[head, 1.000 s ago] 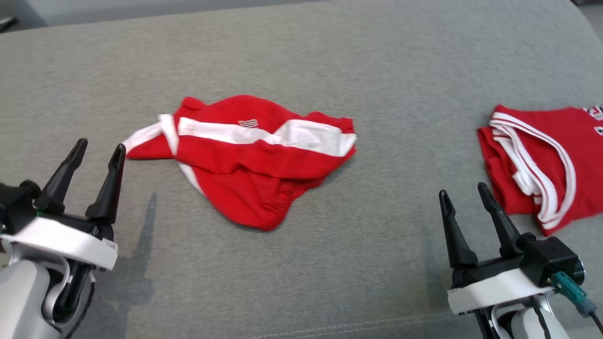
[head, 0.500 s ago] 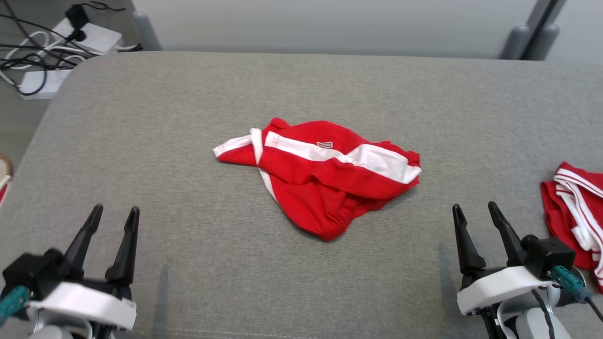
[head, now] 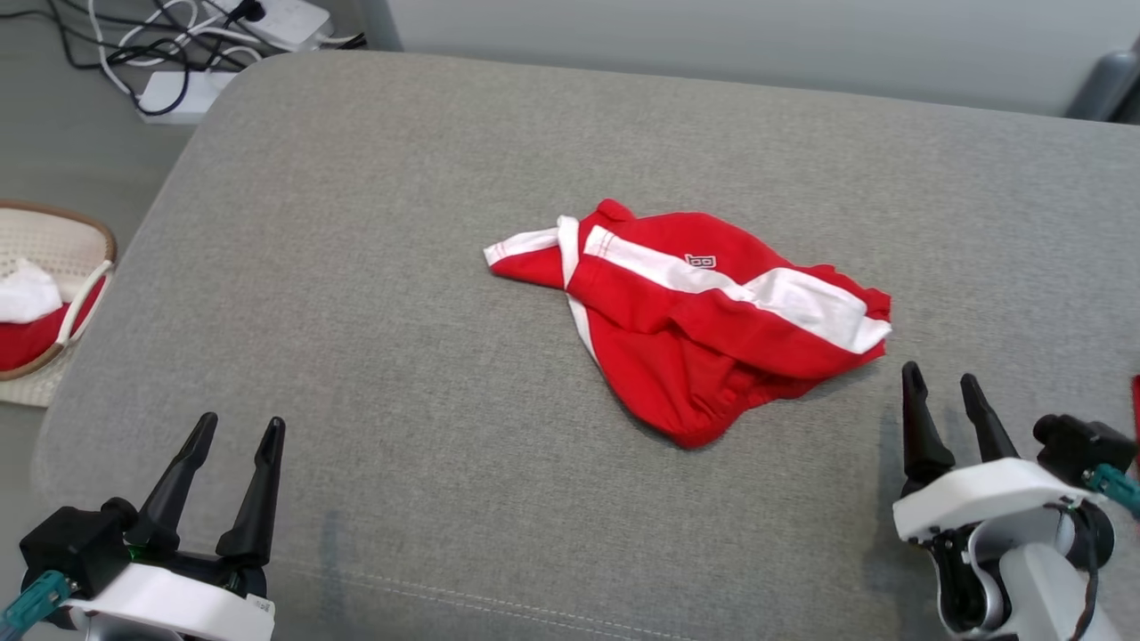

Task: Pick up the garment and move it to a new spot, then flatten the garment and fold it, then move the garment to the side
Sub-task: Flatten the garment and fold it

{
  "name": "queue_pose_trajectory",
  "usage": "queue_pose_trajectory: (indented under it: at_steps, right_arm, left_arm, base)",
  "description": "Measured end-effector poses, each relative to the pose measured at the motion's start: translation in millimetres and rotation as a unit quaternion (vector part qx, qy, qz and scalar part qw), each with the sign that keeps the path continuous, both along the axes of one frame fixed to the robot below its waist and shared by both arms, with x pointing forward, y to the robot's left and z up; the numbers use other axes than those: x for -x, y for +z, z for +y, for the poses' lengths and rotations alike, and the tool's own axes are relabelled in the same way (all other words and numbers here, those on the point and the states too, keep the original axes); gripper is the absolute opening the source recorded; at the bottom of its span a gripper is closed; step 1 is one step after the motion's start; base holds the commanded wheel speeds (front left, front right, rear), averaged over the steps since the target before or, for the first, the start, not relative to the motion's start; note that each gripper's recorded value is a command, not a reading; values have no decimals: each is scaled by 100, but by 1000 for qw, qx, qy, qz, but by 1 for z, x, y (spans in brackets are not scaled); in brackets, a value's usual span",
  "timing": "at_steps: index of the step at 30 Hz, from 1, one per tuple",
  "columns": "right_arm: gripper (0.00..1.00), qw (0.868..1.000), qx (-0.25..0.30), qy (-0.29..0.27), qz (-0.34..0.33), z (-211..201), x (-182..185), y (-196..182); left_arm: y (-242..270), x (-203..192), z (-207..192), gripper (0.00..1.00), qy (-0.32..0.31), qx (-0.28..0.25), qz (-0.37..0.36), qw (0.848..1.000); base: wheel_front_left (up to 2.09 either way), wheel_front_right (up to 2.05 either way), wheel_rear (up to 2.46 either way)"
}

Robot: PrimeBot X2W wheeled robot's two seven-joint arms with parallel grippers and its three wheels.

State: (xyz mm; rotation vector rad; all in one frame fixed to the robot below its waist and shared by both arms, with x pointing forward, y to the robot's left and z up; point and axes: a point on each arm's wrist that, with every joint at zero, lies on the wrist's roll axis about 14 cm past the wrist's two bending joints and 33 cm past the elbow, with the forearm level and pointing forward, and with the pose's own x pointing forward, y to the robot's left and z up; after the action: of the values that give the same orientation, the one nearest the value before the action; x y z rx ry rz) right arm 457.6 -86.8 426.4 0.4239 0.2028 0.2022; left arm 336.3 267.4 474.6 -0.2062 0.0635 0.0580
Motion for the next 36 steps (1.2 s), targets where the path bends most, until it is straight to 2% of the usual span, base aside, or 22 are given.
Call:
queue_pose_trajectory:
  at_steps: [4,8,16,22,30,36]
  right_arm:
    - [100,999,-25,-9,17,6,-20,-6]
    - [100,999,-17,-12,26,7,-32,-13]
    - [100,996,65,6,53,4,-43,-37]
    - [100,993,93,34,58,13,-42,-44]
    - [100,992,85,60,64,31,-48,-47]
    - [100,994,52,84,55,54,-50,-39]
  left_arm:
    - [-4,6,7,100,10,0,10,1000]
    - [-8,9,11,100,18,8,18,1000]
    - [-15,13,14,100,24,15,33,999]
    - [-18,11,14,100,23,22,37,999]
    - [-23,8,14,100,25,33,45,998]
    - [-26,9,13,100,25,36,50,998]
  base:
    - [0,0,0]
    - [0,0,0]
    - [0,0,0]
    - [0,0,0]
    - [0,0,0]
    - [0,0,0]
